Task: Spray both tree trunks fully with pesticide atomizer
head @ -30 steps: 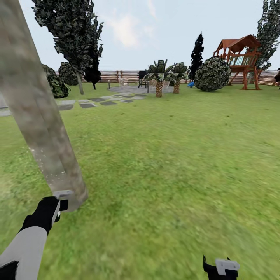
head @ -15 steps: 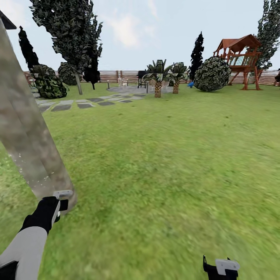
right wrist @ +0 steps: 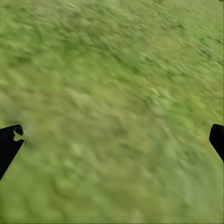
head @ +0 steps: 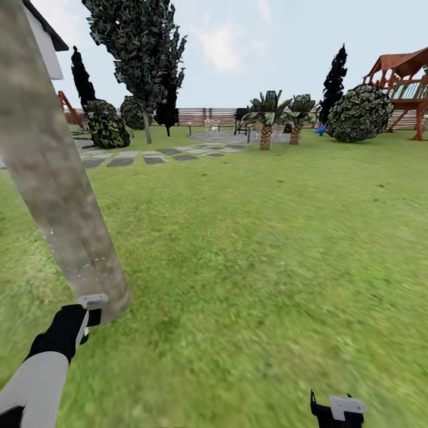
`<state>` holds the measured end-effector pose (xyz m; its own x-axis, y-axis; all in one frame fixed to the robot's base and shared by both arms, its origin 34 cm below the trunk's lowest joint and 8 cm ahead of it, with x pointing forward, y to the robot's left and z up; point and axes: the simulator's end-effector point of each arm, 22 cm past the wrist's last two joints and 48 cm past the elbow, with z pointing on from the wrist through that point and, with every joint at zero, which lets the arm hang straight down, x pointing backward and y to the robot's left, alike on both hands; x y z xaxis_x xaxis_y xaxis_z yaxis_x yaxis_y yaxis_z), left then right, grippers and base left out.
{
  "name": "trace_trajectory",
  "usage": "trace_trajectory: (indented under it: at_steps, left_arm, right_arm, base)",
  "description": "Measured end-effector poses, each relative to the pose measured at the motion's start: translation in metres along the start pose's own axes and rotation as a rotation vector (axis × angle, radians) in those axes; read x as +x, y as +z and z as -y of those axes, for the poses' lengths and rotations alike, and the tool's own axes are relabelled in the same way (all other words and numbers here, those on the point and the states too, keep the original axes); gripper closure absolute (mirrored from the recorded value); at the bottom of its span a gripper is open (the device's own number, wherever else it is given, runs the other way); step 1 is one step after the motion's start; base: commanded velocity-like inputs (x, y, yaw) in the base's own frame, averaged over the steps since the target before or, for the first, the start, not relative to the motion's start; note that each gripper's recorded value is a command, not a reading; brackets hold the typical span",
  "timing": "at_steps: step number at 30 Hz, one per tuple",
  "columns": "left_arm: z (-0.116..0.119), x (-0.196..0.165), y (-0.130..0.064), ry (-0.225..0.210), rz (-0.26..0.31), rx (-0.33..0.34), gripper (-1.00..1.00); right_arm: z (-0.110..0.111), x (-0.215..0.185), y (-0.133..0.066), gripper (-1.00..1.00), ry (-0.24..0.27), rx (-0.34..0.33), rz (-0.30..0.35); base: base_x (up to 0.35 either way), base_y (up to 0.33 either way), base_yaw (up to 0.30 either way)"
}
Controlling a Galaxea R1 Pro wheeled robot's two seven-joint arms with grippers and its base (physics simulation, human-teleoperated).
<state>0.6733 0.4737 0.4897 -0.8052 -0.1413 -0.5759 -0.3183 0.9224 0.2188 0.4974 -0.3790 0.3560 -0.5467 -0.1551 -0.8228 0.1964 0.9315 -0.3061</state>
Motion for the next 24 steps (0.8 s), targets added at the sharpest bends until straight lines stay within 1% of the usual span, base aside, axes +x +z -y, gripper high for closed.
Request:
trace_trajectory:
  at_steps: [1, 4, 7, 9, 10, 12, 13, 15, 16, 18, 19, 20, 21, 22, 24]
  left_arm:
    - [-0.004, -0.003, -0.001, -0.004, 0.006, -0.002, 1.0]
    - [-0.006, -0.009, -0.002, -0.009, 0.017, 0.003, 1.0]
    - [-0.005, -0.017, -0.005, -0.006, 0.024, 0.004, 1.0]
    - [0.0, -0.021, -0.006, -0.008, 0.027, 0.012, 1.0]
    - [0.008, -0.031, -0.01, -0.015, 0.04, 0.026, 1.0]
    - [0.017, -0.05, -0.015, -0.024, 0.063, 0.047, 1.0]
    - [0.025, -0.061, -0.019, -0.032, 0.075, 0.071, 1.0]
    - [0.048, -0.087, -0.03, -0.043, 0.103, 0.131, 1.0]
    - [0.062, -0.096, -0.036, -0.037, 0.103, 0.153, 1.0]
    - [0.071, -0.103, -0.042, -0.006, 0.097, 0.157, 1.0]
    - [0.071, -0.105, -0.043, 0.002, 0.098, 0.155, 1.0]
    - [0.062, -0.124, -0.049, 0.007, 0.119, 0.14, 1.0]
    - [0.043, -0.134, -0.05, 0.005, 0.132, 0.112, 1.0]
    - [0.02, -0.138, -0.048, -0.001, 0.136, 0.083, 1.0]
    - [-0.011, -0.138, -0.044, -0.008, 0.135, 0.043, 1.0]
  right_arm:
    - [0.0, 0.0, 0.0, -1.0, 0.0, 0.001, 0.0]
    - [0.001, 0.0, 0.0, -1.0, 0.0, 0.002, 0.0]
    - [0.001, 0.0, 0.0, -1.0, 0.0, 0.002, 0.0]
    - [0.001, 0.0, 0.0, -1.0, 0.0, 0.002, 0.0]
    - [0.001, 0.0, 0.0, -1.0, 0.0, 0.002, 0.0]
    - [0.001, 0.0, 0.0, -1.0, 0.0, 0.002, 0.0]
    - [0.001, 0.0, 0.0, -1.0, 0.0, 0.002, 0.0]
    - [0.002, 0.0, 0.0, -1.0, 0.0, 0.003, 0.0]
    - [0.002, 0.0, 0.0, -1.0, 0.0, 0.003, 0.0]
    - [0.002, 0.0, 0.0, -1.0, 0.0, 0.003, 0.0]
    - [0.001, 0.0, 0.0, -1.0, 0.0, 0.002, 0.0]
    - [0.002, 0.0, 0.0, -1.0, 0.0, 0.003, 0.001]
    - [0.001, 0.0, 0.0, -1.0, 0.0, 0.003, 0.0]
    - [0.001, 0.0, 0.0, -1.0, -0.001, 0.002, 0.0]
    - [0.001, 0.0, 0.0, -1.0, -0.001, 0.002, 0.0]
  base:
    - [0.001, 0.0, 0.278]
    - [0.0, 0.0, 0.277]
    - [0.0, 0.0, 0.277]
    - [0.0, 0.0, 0.277]
    - [0.0, 0.0, 0.277]
    - [0.0, 0.0, 0.277]
    - [0.0, 0.0, 0.186]
    - [0.0, 0.0, 0.054]
    - [0.0, 0.0, 0.016]
    - [0.0, 0.0, 0.007]
    - [0.0, 0.0, 0.001]
    - [0.0, 0.0, 0.0]
    - [0.0, 0.0, 0.0]
    - [0.0, 0.0, 0.0]
    - [0.0, 0.0, 0.0]
